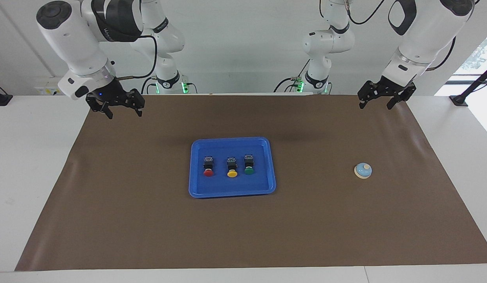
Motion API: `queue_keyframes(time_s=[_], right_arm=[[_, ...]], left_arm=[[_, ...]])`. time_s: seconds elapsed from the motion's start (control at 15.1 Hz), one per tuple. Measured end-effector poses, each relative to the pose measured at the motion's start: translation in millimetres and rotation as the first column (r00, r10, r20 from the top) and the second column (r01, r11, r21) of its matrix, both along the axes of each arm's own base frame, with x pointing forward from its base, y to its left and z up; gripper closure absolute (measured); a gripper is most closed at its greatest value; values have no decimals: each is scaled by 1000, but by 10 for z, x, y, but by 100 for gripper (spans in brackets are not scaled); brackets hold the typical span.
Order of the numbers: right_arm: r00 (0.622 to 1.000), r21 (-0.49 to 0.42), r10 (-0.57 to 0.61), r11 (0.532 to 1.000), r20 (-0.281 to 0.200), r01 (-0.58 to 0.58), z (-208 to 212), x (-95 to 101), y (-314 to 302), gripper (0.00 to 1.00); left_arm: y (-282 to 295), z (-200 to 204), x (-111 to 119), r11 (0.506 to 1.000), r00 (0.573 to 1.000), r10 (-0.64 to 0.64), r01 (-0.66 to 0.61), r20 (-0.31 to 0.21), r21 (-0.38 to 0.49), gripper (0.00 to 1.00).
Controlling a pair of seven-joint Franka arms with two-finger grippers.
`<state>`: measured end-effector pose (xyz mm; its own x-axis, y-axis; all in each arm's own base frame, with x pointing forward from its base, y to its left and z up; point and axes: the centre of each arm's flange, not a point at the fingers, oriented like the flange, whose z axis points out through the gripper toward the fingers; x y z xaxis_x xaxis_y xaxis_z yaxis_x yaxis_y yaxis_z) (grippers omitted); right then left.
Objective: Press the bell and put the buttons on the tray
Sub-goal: 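Place the green button in the tray and withdraw the right gripper, then move the left gripper toward the white bell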
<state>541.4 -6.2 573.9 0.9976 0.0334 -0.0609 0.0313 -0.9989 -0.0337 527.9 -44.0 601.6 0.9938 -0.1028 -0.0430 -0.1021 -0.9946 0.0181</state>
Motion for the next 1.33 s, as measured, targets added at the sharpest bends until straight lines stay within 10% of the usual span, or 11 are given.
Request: queue_keyframes(time_s=[1.33], right_arm=[[999,-17,-3,1000,39,4,435,-181,-43,0]], left_arm=[[0,0,0,1000,1000,0,0,0,0,0]])
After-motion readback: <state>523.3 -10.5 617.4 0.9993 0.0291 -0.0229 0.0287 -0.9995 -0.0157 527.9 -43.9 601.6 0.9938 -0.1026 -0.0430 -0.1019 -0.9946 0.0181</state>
